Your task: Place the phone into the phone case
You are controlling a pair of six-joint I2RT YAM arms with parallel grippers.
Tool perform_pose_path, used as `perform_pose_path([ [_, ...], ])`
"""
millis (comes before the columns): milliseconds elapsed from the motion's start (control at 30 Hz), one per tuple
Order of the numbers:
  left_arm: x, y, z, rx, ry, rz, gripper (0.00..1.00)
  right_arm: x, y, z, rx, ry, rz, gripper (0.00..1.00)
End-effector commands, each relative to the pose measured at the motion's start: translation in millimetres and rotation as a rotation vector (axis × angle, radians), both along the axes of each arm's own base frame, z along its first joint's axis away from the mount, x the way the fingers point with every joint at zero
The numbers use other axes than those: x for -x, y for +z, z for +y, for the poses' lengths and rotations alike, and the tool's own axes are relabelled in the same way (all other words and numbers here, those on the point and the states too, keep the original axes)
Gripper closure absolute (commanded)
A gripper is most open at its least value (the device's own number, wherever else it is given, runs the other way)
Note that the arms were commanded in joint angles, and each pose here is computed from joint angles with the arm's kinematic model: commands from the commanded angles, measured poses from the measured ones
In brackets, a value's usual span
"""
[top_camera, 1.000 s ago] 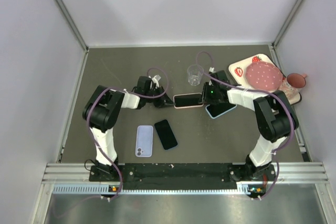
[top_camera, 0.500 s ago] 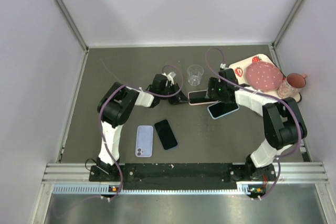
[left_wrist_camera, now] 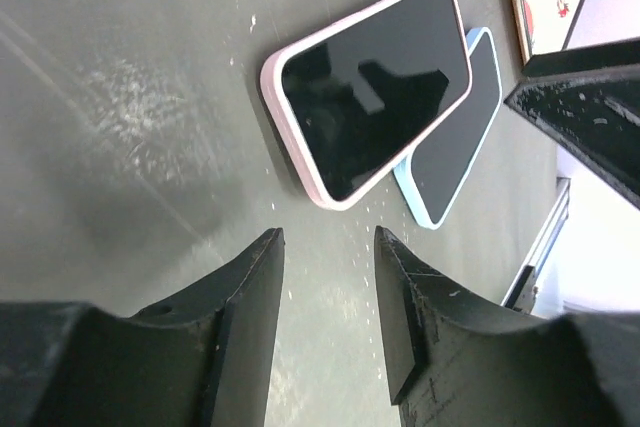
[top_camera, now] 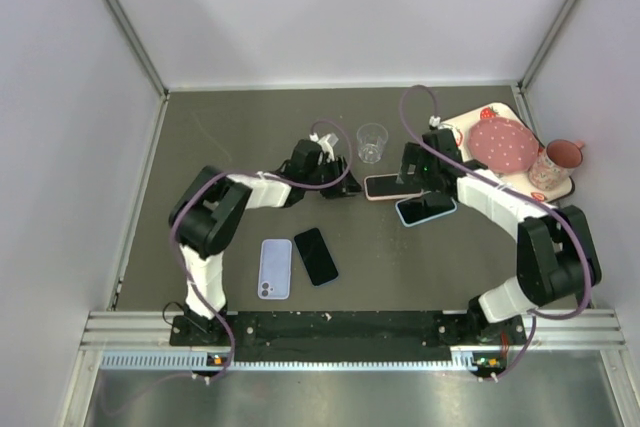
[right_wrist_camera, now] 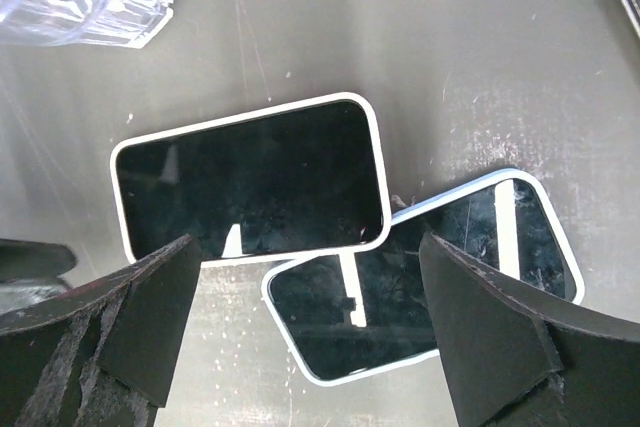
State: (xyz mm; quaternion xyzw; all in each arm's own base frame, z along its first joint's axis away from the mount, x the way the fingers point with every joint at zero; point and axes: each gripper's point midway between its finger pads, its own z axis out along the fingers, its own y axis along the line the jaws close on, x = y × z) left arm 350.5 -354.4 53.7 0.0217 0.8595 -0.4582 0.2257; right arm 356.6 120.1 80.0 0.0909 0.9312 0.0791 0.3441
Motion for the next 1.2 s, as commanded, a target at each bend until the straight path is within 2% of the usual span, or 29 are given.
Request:
perform_pose_path([
  [0,-0.8,40.4,32.2,-0.113,0.050,-0.172,0.53,3.0,19.4,-5.2,0.013,-0.005,-0.060,0.10],
  [67,-0.3,58.1,47.8,-0.150,0.094,-0.220,0.53,6.6,26.2,-2.0,-0.005,0.019,-0.072,0.10],
  [200,17.4,59.8,86.5,-0.303,0.127,-0.248,0.53,17.0,34.5,8.1,-0.038,0.080,-0.087,0.10],
  [333,53.4,49.3,133.3,-0.487,0.136,-0.160,0.52,25.8,40.1,16.7,-0.034,0.126,-0.098,0.10],
  [433,69.8,54.9,159.9,-0.567,0.166,-0.169,0.52,33.1,38.2,25.0,-0.038,0.160,-0.086,0.10],
  [567,101.7,48.1,191.1,-0.689,0.159,-0.078,0.53,38.2,32.0,35.5,-0.034,0.201,-0.068,0.09],
  [667,119.5,42.2,192.3,-0.702,0.114,0.007,0.53,37.5,27.2,41.1,-0.042,0.215,-0.047,0.10],
  [700,126.5,41.6,183.8,-0.671,0.073,0.026,0.53,36.2,27.6,42.8,-0.043,0.220,-0.046,0.10],
  [800,133.3,34.9,179.7,-0.686,0.042,0.038,0.56,32.3,26.2,46.9,-0.039,0.231,-0.041,0.09],
  [967,142.4,18.1,178.8,-0.724,0.008,0.085,0.66,30.9,26.6,48.5,-0.042,0.235,-0.040,0.10],
  [1167,146.1,1.0,177.5,-0.764,-0.014,0.103,0.71,31.7,22.3,50.8,-0.047,0.244,-0.023,0.10],
])
